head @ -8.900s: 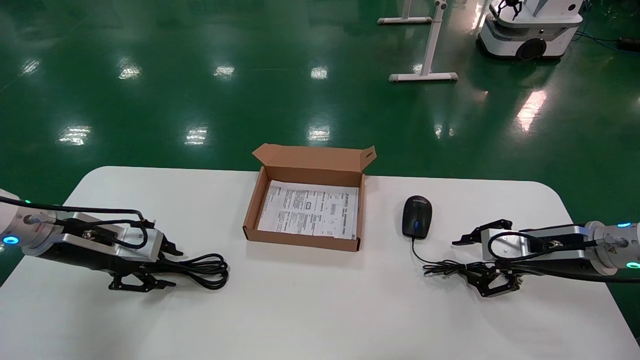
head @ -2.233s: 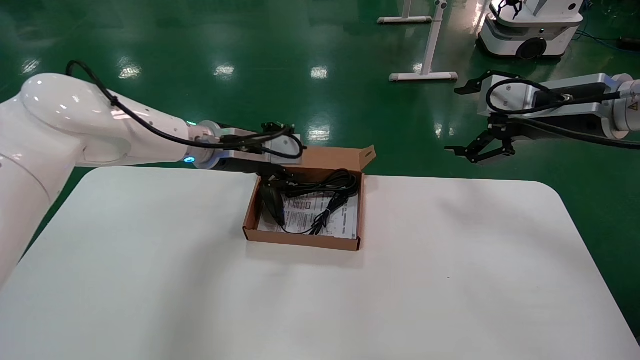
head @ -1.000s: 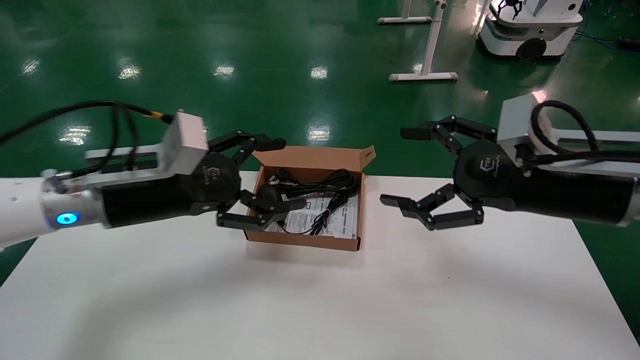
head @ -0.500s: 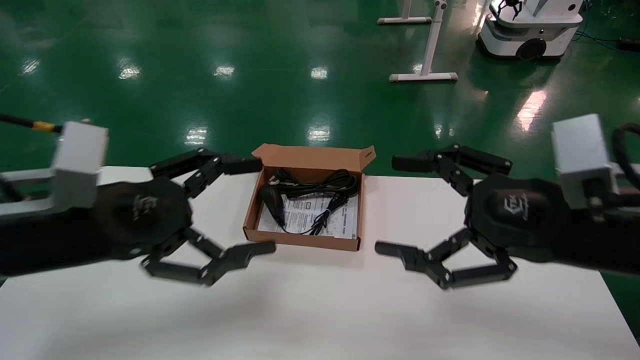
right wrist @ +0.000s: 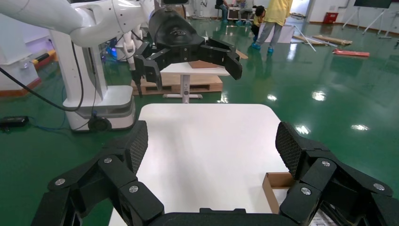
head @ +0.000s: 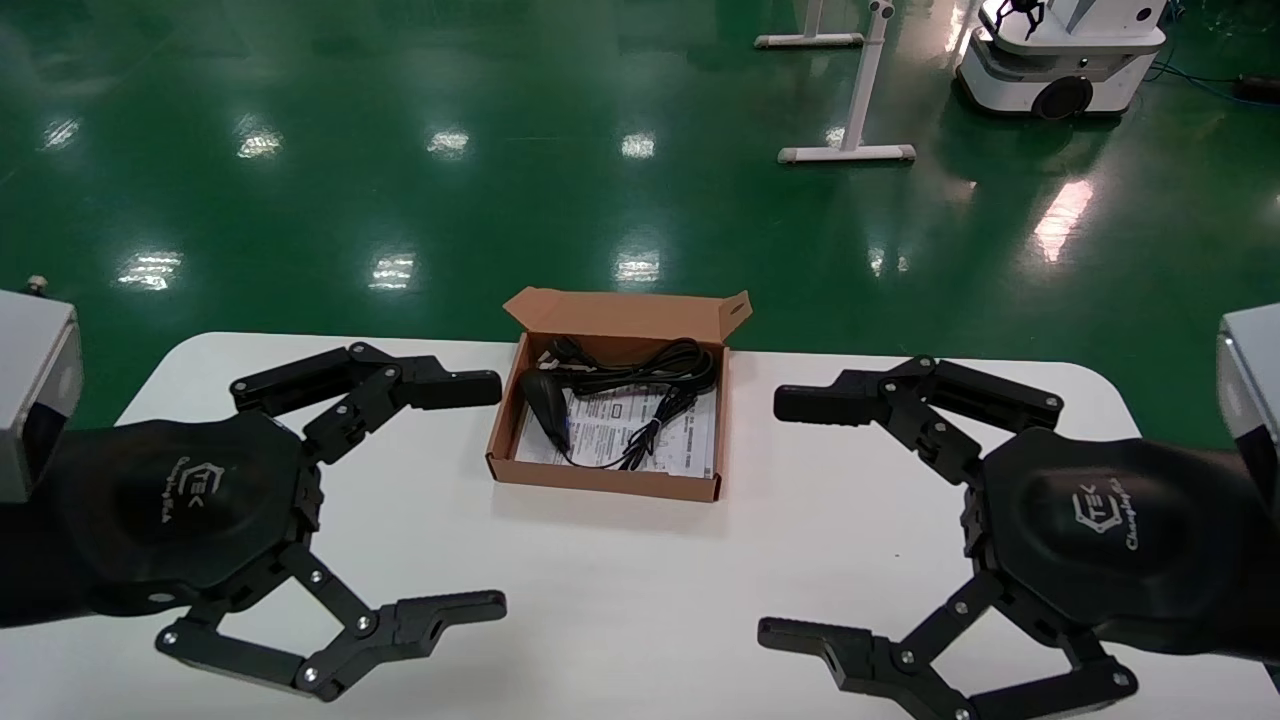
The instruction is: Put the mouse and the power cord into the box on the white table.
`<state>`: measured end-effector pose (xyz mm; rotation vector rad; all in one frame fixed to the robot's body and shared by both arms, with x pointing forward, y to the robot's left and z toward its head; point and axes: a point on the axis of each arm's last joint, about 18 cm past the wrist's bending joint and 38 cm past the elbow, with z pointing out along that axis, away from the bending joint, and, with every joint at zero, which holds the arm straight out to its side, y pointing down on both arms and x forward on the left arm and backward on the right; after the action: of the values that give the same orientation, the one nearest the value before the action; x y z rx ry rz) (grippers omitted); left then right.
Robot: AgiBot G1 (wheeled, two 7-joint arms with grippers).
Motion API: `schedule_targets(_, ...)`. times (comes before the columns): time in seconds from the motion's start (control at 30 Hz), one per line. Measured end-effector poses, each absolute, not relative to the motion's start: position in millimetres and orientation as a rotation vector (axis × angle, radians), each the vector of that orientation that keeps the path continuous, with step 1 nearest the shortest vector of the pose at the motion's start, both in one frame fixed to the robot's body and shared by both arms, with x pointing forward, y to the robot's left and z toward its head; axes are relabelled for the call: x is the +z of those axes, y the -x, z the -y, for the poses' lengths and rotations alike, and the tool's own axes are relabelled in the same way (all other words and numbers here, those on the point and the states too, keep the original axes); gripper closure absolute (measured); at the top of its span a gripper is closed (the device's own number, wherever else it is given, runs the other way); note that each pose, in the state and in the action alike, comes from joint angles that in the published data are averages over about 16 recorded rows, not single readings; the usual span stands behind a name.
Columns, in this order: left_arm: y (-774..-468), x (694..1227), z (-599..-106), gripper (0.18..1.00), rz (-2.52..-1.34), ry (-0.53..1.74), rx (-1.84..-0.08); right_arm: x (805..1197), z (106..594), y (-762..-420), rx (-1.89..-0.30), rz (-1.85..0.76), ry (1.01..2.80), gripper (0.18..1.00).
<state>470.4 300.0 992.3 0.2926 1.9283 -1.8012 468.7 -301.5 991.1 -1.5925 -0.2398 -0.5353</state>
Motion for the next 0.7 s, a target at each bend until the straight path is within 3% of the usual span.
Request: schedule_targets(0.7, -474.0, 992.1, -300.1, 0.184, -1.926, -0.281, -1.800, 991.8, 302.1, -473.6, -0.548, 0.232, 1.595, 0.178)
